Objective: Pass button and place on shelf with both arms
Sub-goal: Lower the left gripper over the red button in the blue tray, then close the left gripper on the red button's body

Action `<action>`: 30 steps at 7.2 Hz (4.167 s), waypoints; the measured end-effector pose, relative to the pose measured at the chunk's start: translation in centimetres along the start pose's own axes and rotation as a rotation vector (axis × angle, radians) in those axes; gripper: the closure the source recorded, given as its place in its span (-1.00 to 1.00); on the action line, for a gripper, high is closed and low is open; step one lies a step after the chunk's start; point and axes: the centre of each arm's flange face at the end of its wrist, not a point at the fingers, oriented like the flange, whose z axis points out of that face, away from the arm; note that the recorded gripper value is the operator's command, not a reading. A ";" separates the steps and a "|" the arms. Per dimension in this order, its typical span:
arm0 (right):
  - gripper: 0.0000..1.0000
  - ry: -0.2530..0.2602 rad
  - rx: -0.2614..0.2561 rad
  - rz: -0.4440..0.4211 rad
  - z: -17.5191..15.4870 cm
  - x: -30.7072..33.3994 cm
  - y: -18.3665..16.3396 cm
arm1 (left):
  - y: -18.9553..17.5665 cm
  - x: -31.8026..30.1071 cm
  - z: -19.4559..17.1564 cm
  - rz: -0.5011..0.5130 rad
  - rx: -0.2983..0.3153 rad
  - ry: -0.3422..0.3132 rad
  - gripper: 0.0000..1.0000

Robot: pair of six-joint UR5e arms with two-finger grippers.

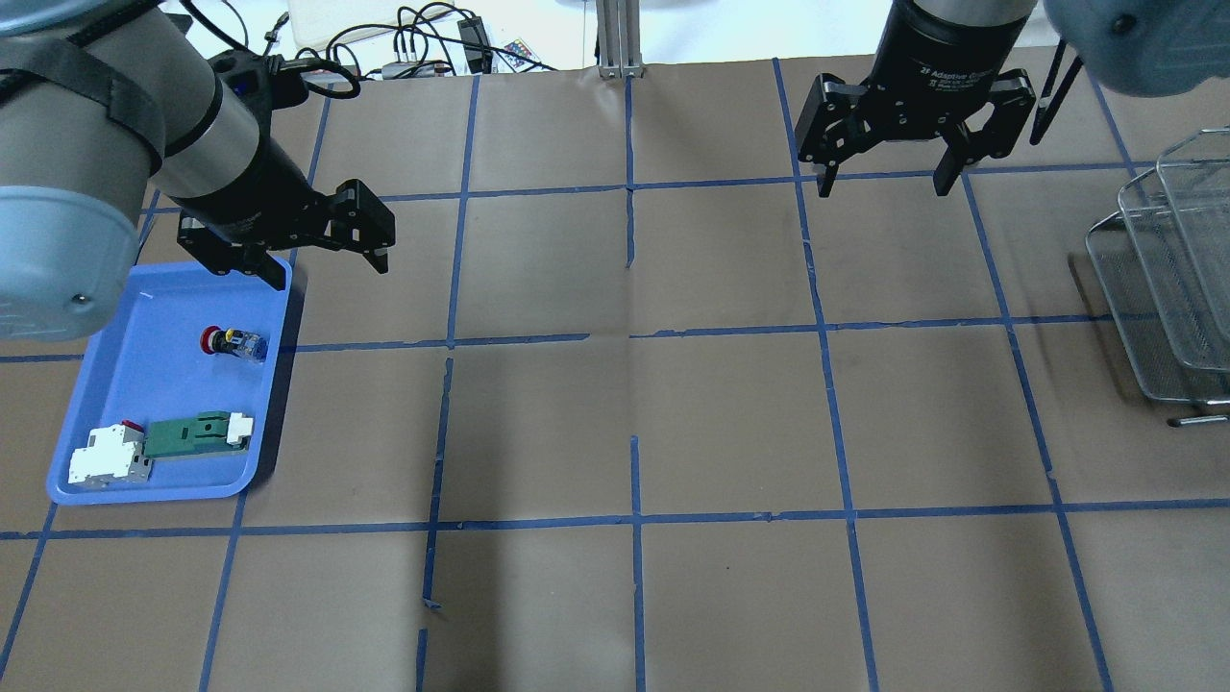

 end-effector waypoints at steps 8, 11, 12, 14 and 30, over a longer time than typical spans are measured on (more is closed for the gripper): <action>-1.00 0.032 -0.034 0.003 1.6 0.4 -1.6 | -3.4 -19.4 5.2 -0.413 -0.102 -0.025 -1.00; -1.00 0.065 -0.048 0.006 1.0 1.1 -1.0 | -3.8 -27.8 9.4 -0.655 -0.172 -0.019 -1.00; -1.00 0.064 -0.047 0.004 1.0 1.1 -1.0 | -4.4 -29.7 10.9 -0.691 -0.183 -0.018 -1.00; -1.00 0.063 -0.043 -0.002 1.1 1.2 -1.1 | -5.9 -33.0 14.7 -0.742 -0.184 -0.019 -1.00; -1.00 0.064 -0.044 -0.010 0.5 1.7 -0.2 | -12.0 -29.9 24.8 -1.012 -0.140 0.134 0.60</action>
